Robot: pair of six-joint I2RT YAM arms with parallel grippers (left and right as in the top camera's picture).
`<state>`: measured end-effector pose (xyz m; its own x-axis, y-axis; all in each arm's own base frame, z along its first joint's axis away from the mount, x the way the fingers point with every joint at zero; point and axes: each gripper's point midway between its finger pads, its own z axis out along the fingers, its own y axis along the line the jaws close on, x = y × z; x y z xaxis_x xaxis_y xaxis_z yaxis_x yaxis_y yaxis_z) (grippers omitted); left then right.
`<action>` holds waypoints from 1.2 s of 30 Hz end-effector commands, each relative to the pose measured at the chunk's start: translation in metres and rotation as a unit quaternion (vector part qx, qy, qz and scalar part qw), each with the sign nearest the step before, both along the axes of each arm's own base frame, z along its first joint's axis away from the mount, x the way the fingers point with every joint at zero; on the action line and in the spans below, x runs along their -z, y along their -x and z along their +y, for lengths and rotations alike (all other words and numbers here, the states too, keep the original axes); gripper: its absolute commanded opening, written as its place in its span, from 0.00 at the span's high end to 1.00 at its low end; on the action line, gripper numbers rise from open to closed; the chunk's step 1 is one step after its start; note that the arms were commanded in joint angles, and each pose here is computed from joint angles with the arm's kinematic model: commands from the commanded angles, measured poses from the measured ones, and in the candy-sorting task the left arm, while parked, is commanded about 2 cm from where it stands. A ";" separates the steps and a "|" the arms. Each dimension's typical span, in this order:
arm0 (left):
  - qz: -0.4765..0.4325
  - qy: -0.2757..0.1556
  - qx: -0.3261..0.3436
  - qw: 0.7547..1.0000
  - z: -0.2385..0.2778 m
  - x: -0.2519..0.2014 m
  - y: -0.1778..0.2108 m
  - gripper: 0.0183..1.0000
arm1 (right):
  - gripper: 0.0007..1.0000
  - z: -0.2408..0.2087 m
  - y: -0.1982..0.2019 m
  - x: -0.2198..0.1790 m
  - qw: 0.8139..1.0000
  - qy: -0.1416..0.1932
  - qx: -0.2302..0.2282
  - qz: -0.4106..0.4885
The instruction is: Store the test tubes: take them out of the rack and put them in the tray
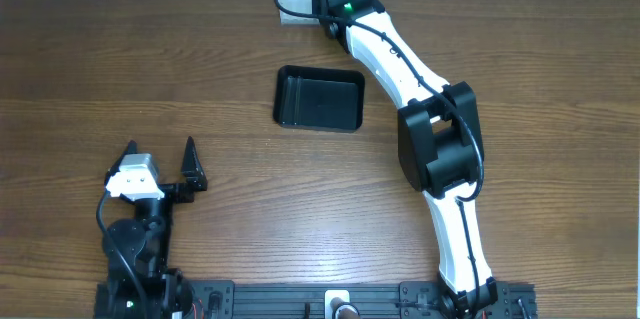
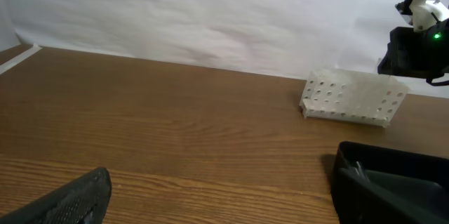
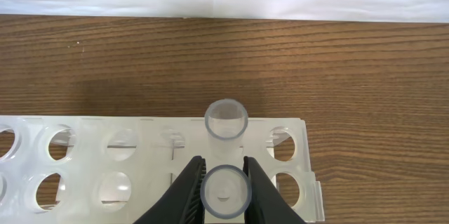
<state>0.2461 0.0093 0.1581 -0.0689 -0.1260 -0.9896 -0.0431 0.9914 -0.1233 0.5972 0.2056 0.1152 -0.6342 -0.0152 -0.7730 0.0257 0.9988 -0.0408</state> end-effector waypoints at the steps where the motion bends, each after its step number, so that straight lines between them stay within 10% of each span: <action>1: 0.001 -0.007 0.007 1.000 -0.002 0.001 0.000 0.00 | 0.84 0.010 -0.004 -0.002 1.000 0.001 -0.015 -0.006; 36: 0.000 -0.007 0.007 1.000 -0.002 0.001 0.000 0.00 | 0.99 0.026 0.009 -0.116 0.999 0.009 -0.032 -0.033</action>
<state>0.2461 0.0093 0.1581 -0.0689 -0.1260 -0.9896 -0.0431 0.9914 -0.1233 0.5896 0.2279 0.2112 -0.6035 -0.0668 -0.7946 -0.0345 0.9977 -0.0577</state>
